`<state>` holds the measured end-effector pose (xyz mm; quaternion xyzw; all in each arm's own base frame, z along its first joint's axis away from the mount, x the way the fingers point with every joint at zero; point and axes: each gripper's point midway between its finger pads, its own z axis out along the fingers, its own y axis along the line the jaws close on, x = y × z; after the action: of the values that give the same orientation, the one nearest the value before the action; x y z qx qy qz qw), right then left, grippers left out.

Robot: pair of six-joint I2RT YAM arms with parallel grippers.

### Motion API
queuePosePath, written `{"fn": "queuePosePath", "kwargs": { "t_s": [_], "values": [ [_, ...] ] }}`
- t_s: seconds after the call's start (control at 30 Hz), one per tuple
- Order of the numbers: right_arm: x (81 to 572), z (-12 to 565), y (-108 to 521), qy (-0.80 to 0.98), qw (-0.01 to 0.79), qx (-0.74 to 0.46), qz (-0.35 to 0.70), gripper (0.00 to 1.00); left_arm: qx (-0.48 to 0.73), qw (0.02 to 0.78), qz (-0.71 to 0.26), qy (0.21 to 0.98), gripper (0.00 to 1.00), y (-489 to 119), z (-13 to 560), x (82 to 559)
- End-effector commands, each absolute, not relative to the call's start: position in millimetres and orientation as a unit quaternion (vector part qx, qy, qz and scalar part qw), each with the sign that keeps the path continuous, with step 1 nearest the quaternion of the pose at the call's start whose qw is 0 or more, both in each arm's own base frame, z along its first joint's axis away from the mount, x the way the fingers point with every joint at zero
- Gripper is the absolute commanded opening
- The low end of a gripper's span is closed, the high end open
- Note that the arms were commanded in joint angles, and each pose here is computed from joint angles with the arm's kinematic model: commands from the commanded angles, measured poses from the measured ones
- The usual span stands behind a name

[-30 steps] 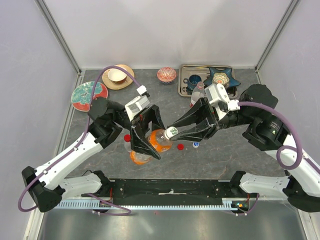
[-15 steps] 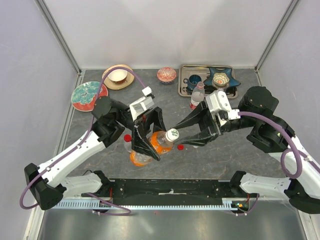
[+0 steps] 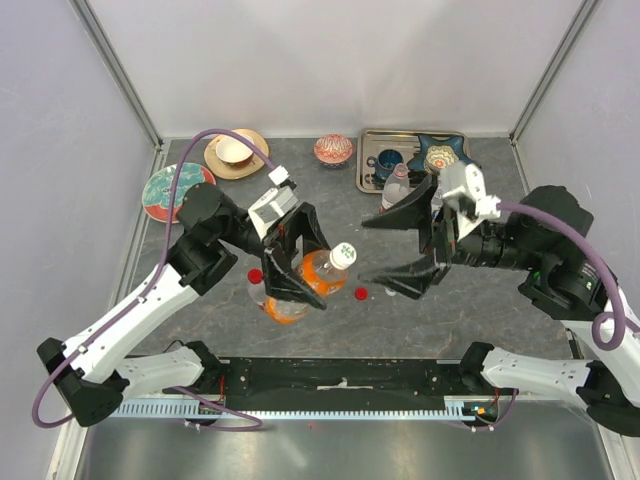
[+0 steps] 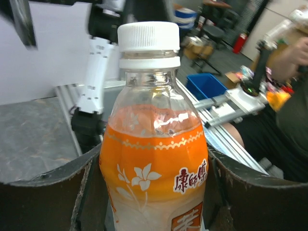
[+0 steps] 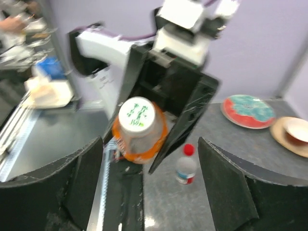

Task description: Unscrew the bottle caps

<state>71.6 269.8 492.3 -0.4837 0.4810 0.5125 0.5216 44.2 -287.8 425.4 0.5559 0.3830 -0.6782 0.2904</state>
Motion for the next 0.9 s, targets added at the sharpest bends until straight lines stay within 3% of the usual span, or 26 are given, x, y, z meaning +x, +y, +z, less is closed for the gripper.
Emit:
{"fn": "queuePosePath", "kwargs": {
  "t_s": [0.0,0.1,0.37,0.57,0.73,0.87],
  "values": [
    [128.0,550.2,237.9,0.530,0.645,-0.284,0.472,0.87,0.507,0.415,-0.609,0.447,0.39,-305.4,427.3,90.5],
    [163.0,553.3,223.6,0.577,0.662,-0.172,0.446,0.87,0.449,0.496,-0.531,0.520,0.41,-310.7,412.3,139.8],
    [211.2,510.8,248.2,0.661,0.615,-0.071,0.423,0.93,0.341,0.642,-0.320,0.607,0.42,-295.2,394.9,218.8],
    [237.4,481.6,262.3,0.695,0.601,-0.036,0.393,0.91,0.309,0.678,-0.247,0.619,0.42,-287.3,390.3,234.5],
    [247.9,470.6,272.4,0.704,0.597,-0.032,0.383,0.88,0.318,0.678,-0.242,0.617,0.42,-292.1,387.9,232.5],
    [250.1,469.5,278.0,0.702,0.596,-0.034,0.388,0.80,0.321,0.679,-0.242,0.615,0.42,-292.3,387.4,232.0]
  ]
}}
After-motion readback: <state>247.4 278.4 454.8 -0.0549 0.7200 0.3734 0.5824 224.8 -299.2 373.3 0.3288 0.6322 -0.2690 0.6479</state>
